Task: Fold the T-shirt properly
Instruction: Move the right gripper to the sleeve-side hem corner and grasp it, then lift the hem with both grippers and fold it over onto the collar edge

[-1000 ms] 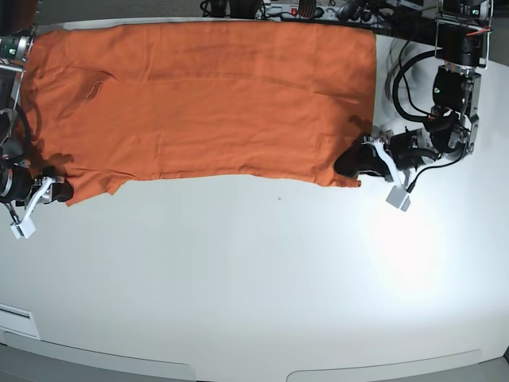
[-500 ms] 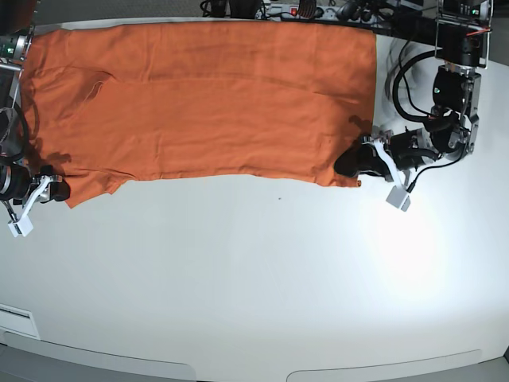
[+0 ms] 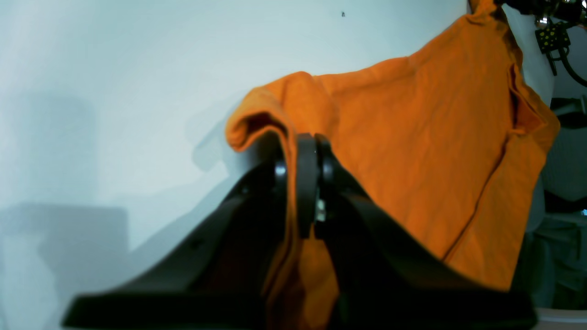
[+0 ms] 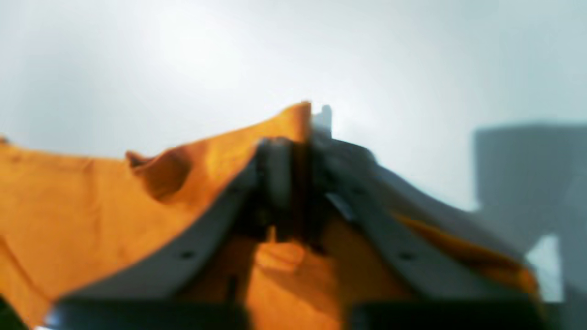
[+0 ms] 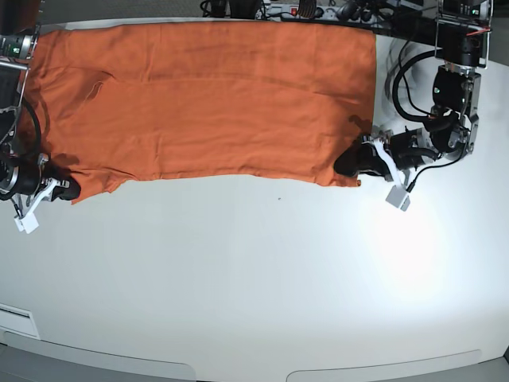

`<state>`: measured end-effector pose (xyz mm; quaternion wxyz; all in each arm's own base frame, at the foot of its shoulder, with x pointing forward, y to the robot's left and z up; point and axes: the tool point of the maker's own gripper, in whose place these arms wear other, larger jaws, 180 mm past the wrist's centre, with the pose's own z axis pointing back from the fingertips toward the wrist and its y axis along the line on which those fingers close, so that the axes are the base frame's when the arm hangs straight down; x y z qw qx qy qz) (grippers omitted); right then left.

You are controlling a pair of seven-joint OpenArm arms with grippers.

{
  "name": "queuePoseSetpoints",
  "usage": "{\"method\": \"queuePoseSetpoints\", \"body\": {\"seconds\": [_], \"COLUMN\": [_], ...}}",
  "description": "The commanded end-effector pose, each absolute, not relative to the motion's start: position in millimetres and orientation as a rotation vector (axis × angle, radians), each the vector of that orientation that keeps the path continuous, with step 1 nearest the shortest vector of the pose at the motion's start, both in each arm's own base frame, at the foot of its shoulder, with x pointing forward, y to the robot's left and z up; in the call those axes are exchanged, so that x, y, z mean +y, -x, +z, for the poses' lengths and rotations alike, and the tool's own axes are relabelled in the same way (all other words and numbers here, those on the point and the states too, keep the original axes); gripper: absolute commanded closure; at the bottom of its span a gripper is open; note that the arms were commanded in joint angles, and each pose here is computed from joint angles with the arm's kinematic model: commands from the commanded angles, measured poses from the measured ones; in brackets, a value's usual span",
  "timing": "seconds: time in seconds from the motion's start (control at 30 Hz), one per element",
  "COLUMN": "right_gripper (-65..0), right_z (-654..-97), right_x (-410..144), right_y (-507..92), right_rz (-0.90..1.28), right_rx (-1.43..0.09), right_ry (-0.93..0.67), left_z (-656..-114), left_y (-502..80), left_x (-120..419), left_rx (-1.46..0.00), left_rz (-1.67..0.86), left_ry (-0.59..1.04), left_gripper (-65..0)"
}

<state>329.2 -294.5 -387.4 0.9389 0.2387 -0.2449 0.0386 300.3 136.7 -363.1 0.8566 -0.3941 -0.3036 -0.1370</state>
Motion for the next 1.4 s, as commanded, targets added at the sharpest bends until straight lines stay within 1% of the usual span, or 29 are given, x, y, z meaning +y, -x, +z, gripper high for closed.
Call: {"method": "queuePoseSetpoints", "body": {"seconds": [0.0, 0.13, 0.27, 0.37, 0.43, 0.6, 0.7, 0.8, 1.0, 1.17, 1.37], "right_gripper": [0.0, 0.0, 0.0, 0.0, 0.0, 0.0, 0.0, 0.0, 0.0, 0.0, 0.0], "right_z": [-374.9, -370.2, -366.4, -363.8, -360.5, -345.1, -330.3, -315.3, -291.8, -289.9, -303.4], "right_x": [-302.3, -304.4, -315.2, -322.8, -324.9, -328.6, -329.2, -329.1, -334.8, -322.9, -312.8], "right_y": [-336.0, -344.2, -358.0, -366.1, -371.6, -387.7, -400.5, -412.6, -432.1, -439.7, -436.9], "right_rz": [0.09, 0.079, 0.077, 0.087, 0.096, 0.11, 0.117, 0.122, 0.147, 0.187, 0.246], "right_rx": [-0.525, -0.576, -0.662, -0.71, -0.729, -0.787, -0.824, -0.863, -0.933, -0.945, -0.891], "right_ry": [-0.475, -0.47, -0.403, -0.35, -0.33, -0.302, -0.297, -0.296, -0.245, -0.247, -0.227], "left_z": [-361.9, -358.5, -348.4, -337.1, -324.9, -294.6, -282.4, -273.3, -277.8, -293.2, -293.4], "left_y": [-300.7, -304.9, -321.1, -346.0, -361.5, -389.2, -403.5, -410.4, -417.5, -424.3, -425.7], "left_x": [142.5, 142.5, 145.3, 154.5, 157.4, 154.3, 154.0, 150.1, 132.2, 111.9, 102.8], "left_rx": [-0.629, -0.64, -0.681, -0.766, -0.821, -0.914, -0.972, -1.009, -1.049, -1.015, -0.963], "left_rz": [-0.324, -0.329, -0.356, -0.395, -0.413, -0.443, -0.464, -0.467, -0.533, -0.642, -0.733], "left_ry": [0.797, 0.795, 0.76, 0.667, 0.633, 0.614, 0.575, 0.58, 0.537, 0.497, 0.5], "left_gripper": [0.0, 0.0, 0.0, 0.0, 0.0, 0.0, 0.0, 0.0, 0.0, 0.0, 0.0]}}
